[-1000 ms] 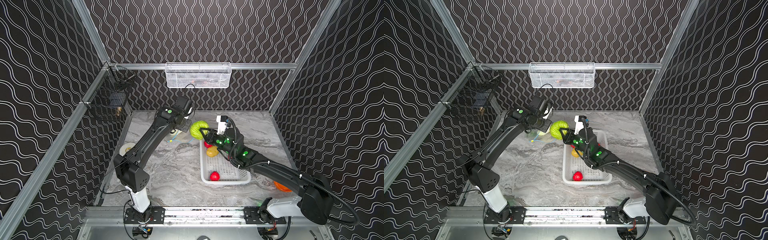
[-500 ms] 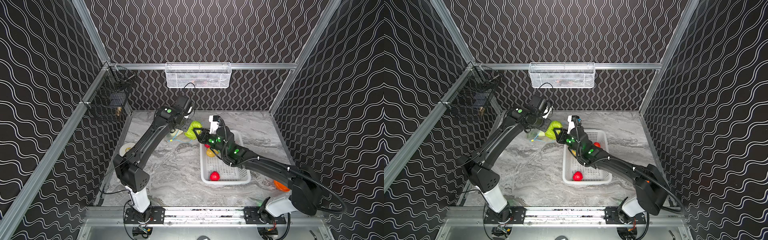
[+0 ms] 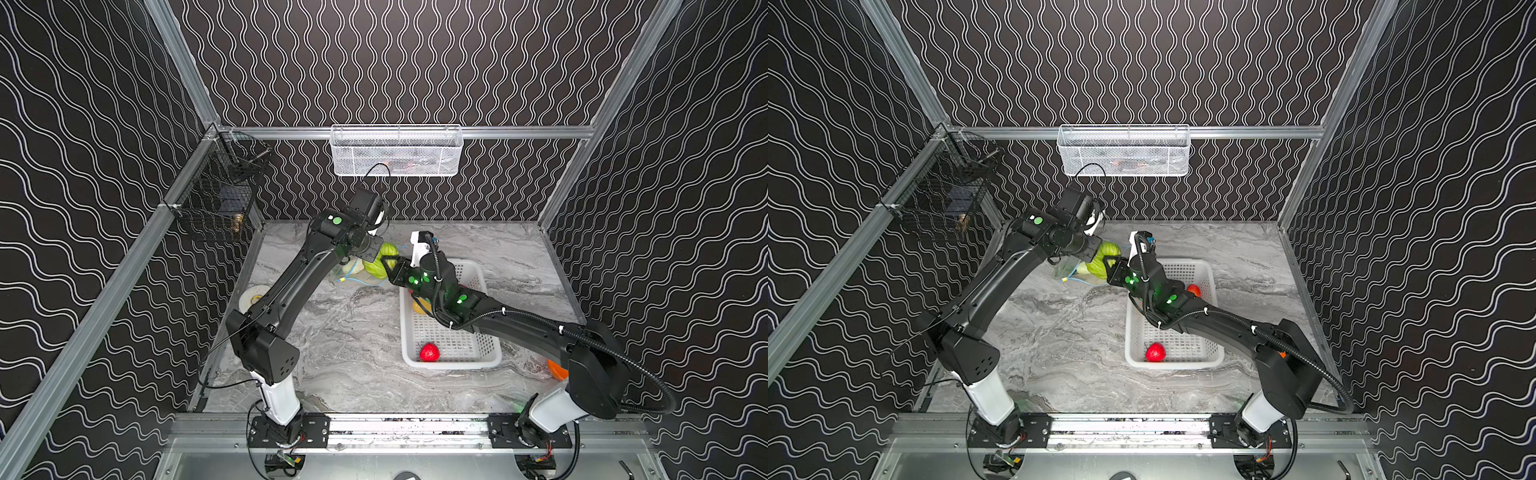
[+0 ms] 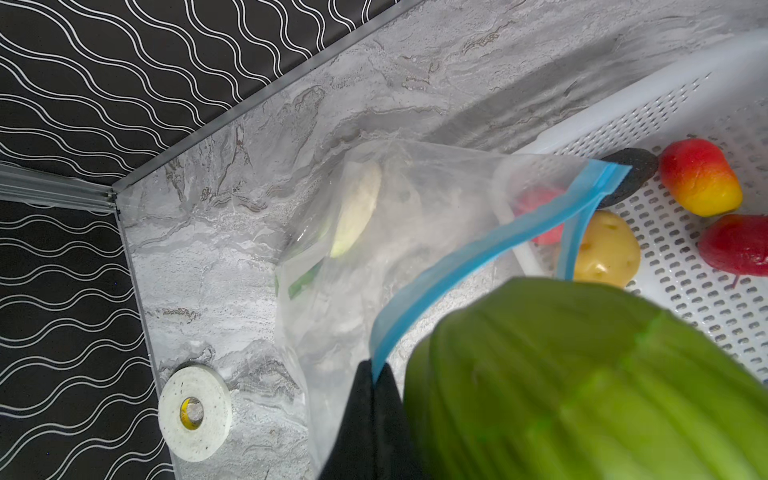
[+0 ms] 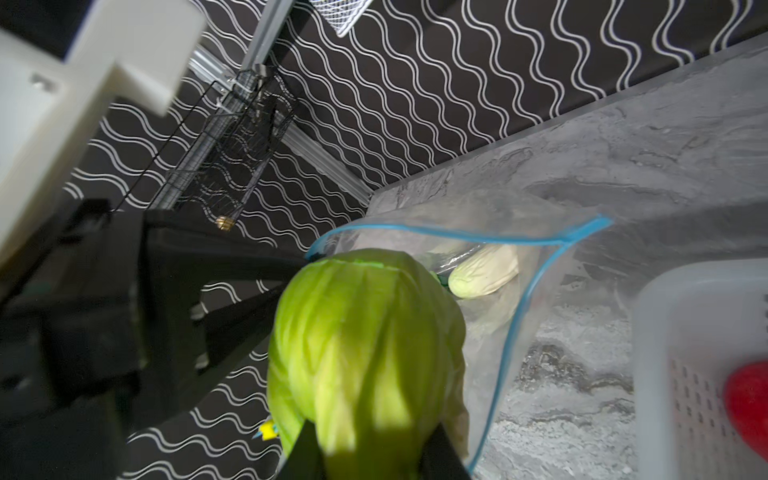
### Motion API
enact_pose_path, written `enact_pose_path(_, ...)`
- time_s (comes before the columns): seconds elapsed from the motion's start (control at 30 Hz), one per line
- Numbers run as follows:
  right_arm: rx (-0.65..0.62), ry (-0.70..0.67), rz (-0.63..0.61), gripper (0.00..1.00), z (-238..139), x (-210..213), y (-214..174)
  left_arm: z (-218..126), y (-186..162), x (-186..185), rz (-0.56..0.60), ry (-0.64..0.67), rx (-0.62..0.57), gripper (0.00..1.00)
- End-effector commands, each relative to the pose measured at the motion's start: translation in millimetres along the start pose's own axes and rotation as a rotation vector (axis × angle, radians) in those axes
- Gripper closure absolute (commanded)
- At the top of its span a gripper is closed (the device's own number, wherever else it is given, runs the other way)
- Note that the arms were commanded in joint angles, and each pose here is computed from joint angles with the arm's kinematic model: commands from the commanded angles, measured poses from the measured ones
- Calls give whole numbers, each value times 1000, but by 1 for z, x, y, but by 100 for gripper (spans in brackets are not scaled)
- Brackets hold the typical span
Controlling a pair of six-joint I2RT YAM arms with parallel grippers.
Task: Place the food in the zip-top bag and seal the zipper
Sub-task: 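Carry the cabbage over the bag opening held by the left gripper, then lower the cabbage into the bag and open the right gripper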
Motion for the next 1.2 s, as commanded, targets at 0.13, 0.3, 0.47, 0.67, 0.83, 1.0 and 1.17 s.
enact_pose_path(0.13,-30,-54,-36,100,8,2,-9,-1,1,0,5,-4,-2,100)
enact_pose_path(0.3,-43,-83,-79,100,13,4,-15,-3,0,1,8,0,-5,100)
enact_pose_path(0.47,-29,-126,-111,100,24,2,-18,-2,2,0,12,-8,-6,100)
enact_pose_path(0.67,-14,-151,-143,90,36,0,-22,1,2,1,17,6,5,100)
enact_pose_path(0.83,1,-142,-168,74,43,0,-25,3,2,-1,28,-6,9,100)
enact_pose_path(1.0,15,-141,-183,49,52,0,-23,4,5,-3,33,-33,6,100)
enact_pose_path(1.17,18,-129,-171,35,53,-2,-19,6,5,-3,35,-26,11,100)
Point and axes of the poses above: each gripper's point midway between its finger pads, its own z axis out along the fingers, its own x axis along the line the jaws close on, y = z × x, the point moved 7 cm from there along -z, back along the fingers, and after that the axes turned 12 degrees about z, right-handed, at the moved point
